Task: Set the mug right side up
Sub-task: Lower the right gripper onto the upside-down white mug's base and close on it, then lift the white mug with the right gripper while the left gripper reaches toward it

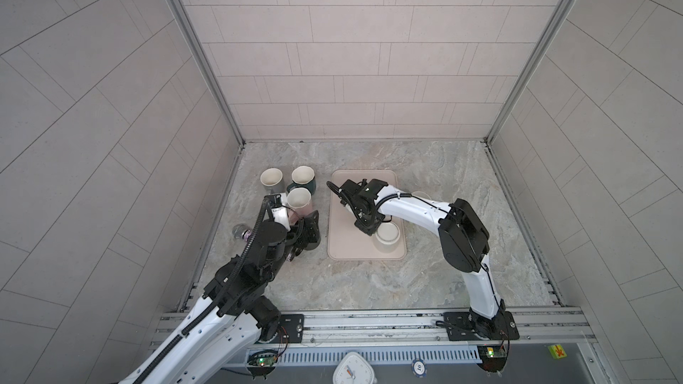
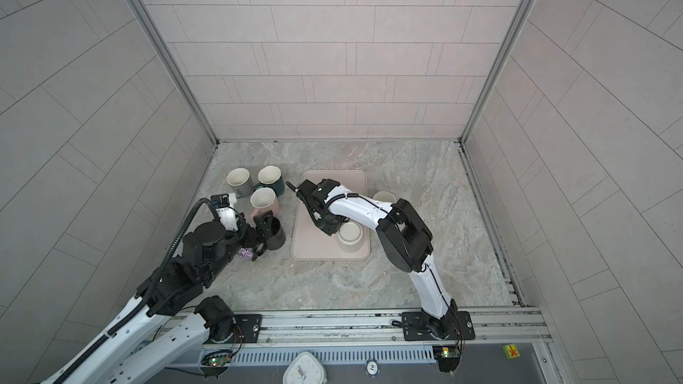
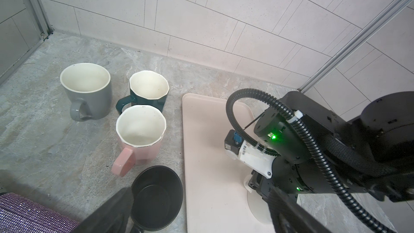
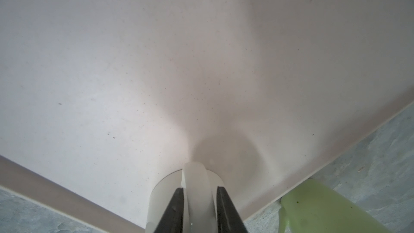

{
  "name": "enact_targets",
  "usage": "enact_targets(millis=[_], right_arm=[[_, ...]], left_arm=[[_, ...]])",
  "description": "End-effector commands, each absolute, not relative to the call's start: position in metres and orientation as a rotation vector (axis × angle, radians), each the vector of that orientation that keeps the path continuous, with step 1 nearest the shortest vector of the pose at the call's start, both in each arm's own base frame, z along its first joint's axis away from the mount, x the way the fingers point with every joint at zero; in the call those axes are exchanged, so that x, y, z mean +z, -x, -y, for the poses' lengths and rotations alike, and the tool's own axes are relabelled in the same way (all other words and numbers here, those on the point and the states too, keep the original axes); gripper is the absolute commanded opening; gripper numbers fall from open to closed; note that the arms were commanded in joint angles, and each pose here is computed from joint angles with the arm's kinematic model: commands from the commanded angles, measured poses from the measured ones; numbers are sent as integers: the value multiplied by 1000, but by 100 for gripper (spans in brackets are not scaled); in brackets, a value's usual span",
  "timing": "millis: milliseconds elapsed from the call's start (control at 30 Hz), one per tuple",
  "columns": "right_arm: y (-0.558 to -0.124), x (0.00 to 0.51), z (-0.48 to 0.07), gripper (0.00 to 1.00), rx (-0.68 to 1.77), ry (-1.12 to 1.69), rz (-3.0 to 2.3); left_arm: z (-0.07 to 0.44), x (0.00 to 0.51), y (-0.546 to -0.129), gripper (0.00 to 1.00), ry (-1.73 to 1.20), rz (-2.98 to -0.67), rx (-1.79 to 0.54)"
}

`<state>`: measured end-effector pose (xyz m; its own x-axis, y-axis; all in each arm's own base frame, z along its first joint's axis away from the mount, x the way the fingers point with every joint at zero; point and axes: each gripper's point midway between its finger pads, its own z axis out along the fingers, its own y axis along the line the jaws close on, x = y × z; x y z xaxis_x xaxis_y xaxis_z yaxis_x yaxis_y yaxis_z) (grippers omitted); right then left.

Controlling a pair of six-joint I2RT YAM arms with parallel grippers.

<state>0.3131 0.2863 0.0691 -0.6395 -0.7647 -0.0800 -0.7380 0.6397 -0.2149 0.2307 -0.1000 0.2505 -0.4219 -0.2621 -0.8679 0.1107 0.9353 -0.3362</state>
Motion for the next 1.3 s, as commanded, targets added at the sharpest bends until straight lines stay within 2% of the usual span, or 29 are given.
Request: enact_targets(millis=[0,200,300,500,633,1000,1267], right_arm=[[-310,74,-284,25,-273,1262,-2695],[-310,80,-281,23,-279,1262,-2690],[-309,79,-280,14,-273,1262,-2699],[-312,83,-281,11,-275,1250,-2688],[-313,88,-282,0,-262,1239,-2681],[-313,118,-281,0,-47,1130,-2668],[-316,150,-283,0,150,1010,-2591]], left_arm=[[96,246,-231,100,118,-1966,-392],[96,246,-231,100,118,-1965,-393],[96,245,-231,100,119,-1966,-392],[95,243,-231,100,125,-1968,-389],[96,243,-232,100,124,-1977,-388],[111,238,-238,100,41,-2004,-394],[137,243,-250,100,-35,-1940,-499]])
